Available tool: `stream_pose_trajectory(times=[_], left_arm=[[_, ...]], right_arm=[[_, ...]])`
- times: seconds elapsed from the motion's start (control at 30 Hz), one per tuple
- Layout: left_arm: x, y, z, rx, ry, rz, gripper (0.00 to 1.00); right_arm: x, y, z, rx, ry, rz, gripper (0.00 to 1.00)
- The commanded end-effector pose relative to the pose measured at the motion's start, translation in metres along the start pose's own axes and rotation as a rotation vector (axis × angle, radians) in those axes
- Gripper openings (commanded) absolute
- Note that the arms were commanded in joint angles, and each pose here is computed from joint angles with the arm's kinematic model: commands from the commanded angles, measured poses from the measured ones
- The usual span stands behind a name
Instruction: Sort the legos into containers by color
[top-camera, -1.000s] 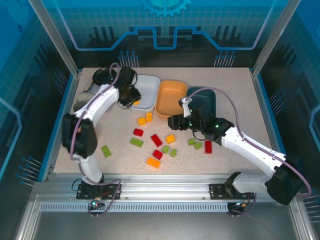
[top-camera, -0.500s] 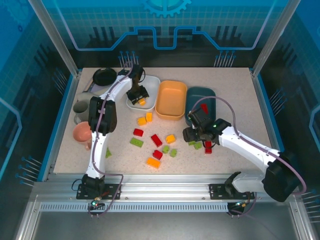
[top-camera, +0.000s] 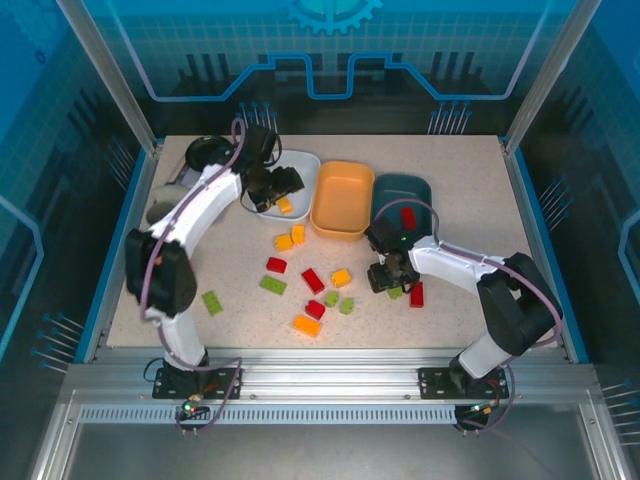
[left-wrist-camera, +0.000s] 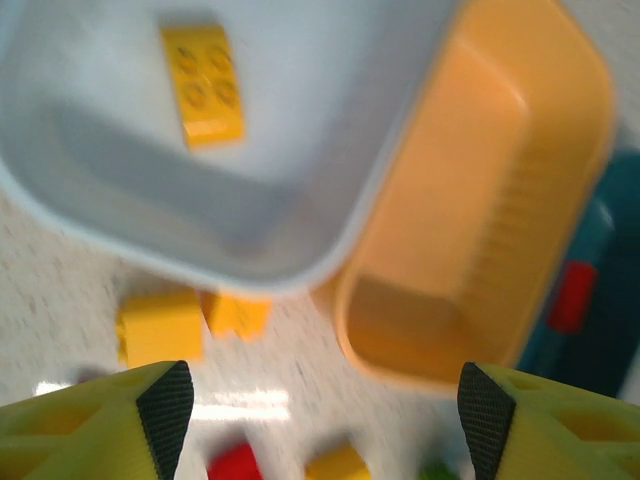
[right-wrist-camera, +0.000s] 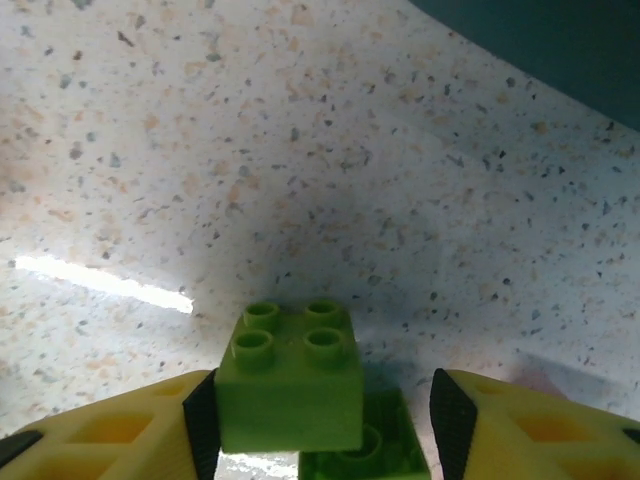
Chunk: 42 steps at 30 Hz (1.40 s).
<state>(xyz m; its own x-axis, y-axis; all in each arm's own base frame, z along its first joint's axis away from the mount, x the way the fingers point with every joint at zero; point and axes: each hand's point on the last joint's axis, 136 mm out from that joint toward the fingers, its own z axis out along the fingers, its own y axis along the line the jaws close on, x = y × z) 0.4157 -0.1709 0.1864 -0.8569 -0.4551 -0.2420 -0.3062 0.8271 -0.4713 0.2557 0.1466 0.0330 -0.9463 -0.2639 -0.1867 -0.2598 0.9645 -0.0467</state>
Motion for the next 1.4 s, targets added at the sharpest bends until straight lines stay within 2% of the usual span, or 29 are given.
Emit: stream_pose_trajectory(times=[0.0,0.17,0.4,0.53,0.7,0.87,1.03,1.27,1.37], left_arm=[[0.041,-0.009,-0.012,0.096,0.042,0.013,0.75],[0.089,0.008,-0.028,0.107,0.069,0.021,0.75],[0.122,0.028,-0.052,0.184,0.043,-0.011,0.74],[0.127,0.046,-0.070,0.177,-0.008,-0.049,0.74],[0.135,0.075,-0.078,0.114,-0.049,-0.112,0.73],[0.146,0.104,-0.079,0.016,-0.051,-0.136,0.73],[0.153,0.121,-0.085,-0.039,-0.047,-0.154,0.73],[0.167,0.148,-0.093,-0.116,-0.044,-0.198,0.73],[0.171,0.155,-0.095,-0.144,-0.034,-0.204,0.73]], right_arm=[[-0.011,0.005,0.002,-0.029,-0.004,-0.003,0.54],[-0.011,0.010,0.006,-0.045,0.012,0.002,0.47],[-0.011,0.011,0.000,-0.038,0.004,-0.006,0.31],[-0.034,0.031,-0.045,-0.067,-0.121,-0.058,0.30],[-0.093,0.047,-0.086,-0.129,-0.255,-0.047,0.30],[-0.160,0.054,-0.063,-0.122,-0.241,-0.014,0.30],[-0.209,0.054,-0.028,-0.113,-0.194,0.048,0.31],[-0.237,0.056,0.017,-0.127,-0.115,0.079,0.33],[-0.241,0.058,0.023,-0.130,-0.098,0.070,0.40]])
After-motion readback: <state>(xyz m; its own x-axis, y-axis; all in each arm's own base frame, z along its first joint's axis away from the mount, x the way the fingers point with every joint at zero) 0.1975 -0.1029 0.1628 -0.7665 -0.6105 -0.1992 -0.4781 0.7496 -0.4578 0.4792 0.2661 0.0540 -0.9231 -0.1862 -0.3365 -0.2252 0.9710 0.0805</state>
